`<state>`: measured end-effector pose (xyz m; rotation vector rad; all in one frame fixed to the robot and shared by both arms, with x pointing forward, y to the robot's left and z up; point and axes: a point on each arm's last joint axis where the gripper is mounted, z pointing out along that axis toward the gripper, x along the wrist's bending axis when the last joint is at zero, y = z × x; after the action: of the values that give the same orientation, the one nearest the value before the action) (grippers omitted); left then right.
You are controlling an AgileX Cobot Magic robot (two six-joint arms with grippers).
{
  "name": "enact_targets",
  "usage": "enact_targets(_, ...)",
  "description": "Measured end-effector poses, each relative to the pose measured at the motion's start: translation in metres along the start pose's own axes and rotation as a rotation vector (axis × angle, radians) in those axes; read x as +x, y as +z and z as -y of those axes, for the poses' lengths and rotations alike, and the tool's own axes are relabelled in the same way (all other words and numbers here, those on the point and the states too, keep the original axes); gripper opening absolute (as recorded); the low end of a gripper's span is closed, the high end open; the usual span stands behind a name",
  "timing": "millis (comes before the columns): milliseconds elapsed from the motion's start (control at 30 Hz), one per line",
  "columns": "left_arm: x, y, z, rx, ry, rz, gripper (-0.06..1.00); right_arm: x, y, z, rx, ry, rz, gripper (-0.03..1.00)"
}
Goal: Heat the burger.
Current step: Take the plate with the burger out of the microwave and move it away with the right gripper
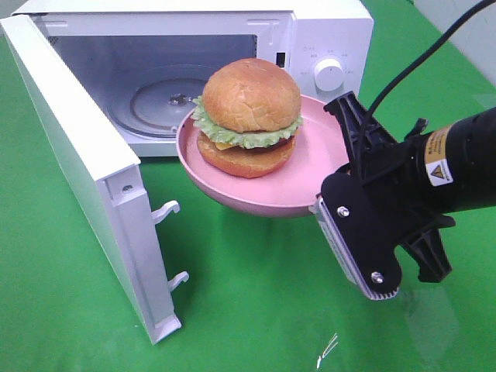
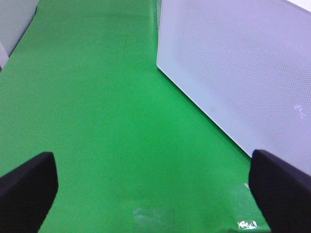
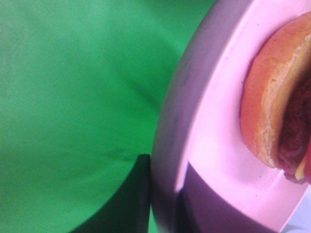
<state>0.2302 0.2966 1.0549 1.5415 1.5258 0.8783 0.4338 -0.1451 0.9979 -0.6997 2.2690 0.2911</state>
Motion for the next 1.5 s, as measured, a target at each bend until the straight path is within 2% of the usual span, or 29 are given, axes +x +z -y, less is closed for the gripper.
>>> enact_targets(333, 0.0, 0.0, 0.0, 0.0, 0.0, 0.0, 0.99, 0.017, -0.031, 0.007, 0.045, 0.042, -0.023, 0.1)
enact_targets(567, 0.0, 0.0, 0.0, 0.0, 0.0, 0.0, 0.99, 0.02, -0.045, 0.011, 0.082, 0.068, -0.015, 0.1)
enact_targets(767, 0.0, 0.0, 0.0, 0.0, 0.0, 0.0, 0.99, 0.022, -0.059, 0.017, 0.134, 0.125, -0.004, 0.1)
enact_targets(967, 0.0, 0.0, 0.0, 0.0, 0.0, 0.0, 0.99, 0.028, -0.067, 0.024, 0.205, 0.196, -0.043, 0.1)
enact_targets(1233, 0.0, 0.0, 0.0, 0.0, 0.0, 0.0, 0.99, 0.036, -0.07, 0.03, 0.298, 0.332, -0.105, 0.1)
enact_targets(1333, 0.0, 0.0, 0.0, 0.0, 0.0, 0.0, 0.99, 0.039, -0.072, 0.035, 0.361, 0.435, -0.113, 0.1)
enact_targets(1467, 0.0, 0.0, 0.0, 0.0, 0.0, 0.0, 0.99, 0.041, -0.073, 0.037, 0.402, 0.508, -0.113, 0.1)
enact_targets(1500, 0.0, 0.0, 0.0, 0.0, 0.0, 0.0, 0.99, 0.043, -0.074, 0.039, 0.429, 0.565, -0.119, 0.1)
